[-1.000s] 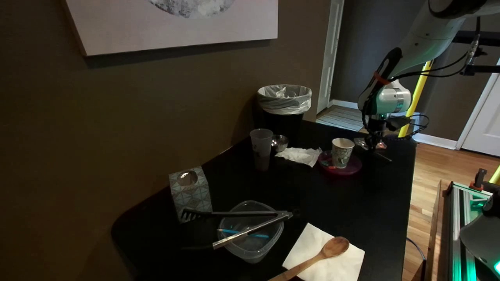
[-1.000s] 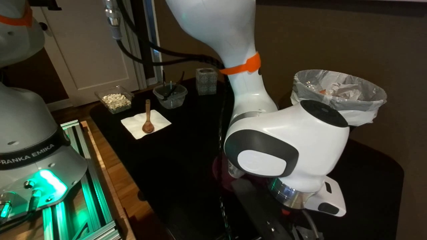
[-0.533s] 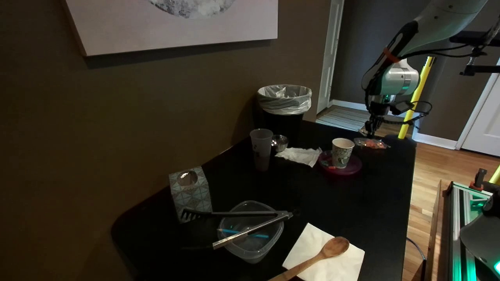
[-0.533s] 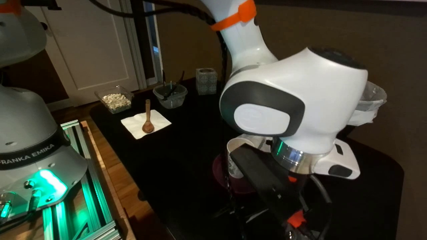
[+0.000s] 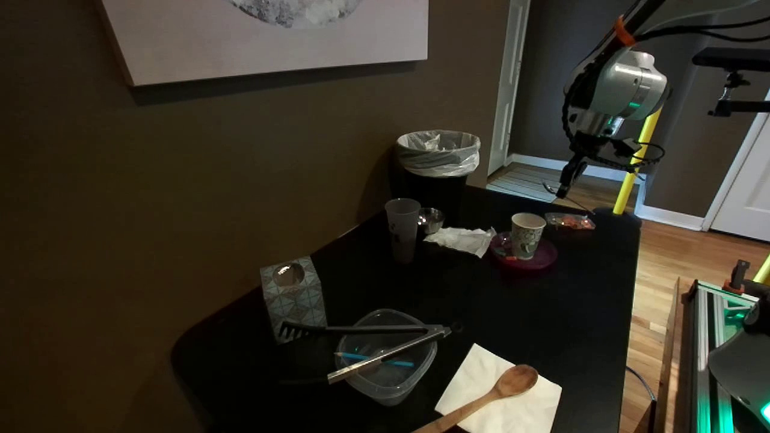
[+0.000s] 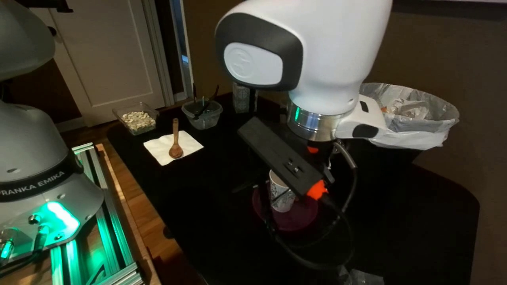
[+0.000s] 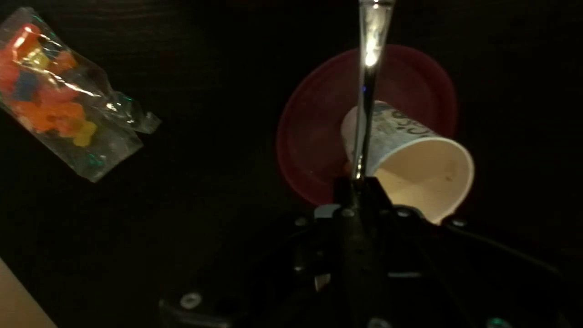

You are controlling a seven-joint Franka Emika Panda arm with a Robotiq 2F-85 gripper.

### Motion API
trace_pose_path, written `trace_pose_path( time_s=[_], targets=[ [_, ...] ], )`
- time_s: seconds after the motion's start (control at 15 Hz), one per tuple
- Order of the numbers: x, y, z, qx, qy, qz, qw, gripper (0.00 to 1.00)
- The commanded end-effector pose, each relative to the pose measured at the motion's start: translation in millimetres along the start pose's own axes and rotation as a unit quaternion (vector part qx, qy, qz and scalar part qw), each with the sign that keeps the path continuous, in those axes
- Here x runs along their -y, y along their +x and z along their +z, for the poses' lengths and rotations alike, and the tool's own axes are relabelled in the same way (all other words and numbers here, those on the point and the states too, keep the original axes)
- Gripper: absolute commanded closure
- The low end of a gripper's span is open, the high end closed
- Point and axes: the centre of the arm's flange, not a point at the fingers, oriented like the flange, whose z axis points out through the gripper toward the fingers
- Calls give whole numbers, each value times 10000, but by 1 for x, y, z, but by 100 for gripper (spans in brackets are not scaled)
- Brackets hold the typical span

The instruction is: Put the silver spoon in the lunchbox on the left

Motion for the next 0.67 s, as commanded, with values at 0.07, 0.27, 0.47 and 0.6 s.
trace_pose_path(
  time_s=[0.07,0.27,0.47,0.6],
  targets=[
    [14,-5,-10,-96,90,-150,9998,91],
    [18,-9,-14,-120,88,-177,9997,91],
    [62,1,-19,-417,81,-768,9961,98],
    [99,12,-28,-600,57,-1324,9894,98]
  ],
)
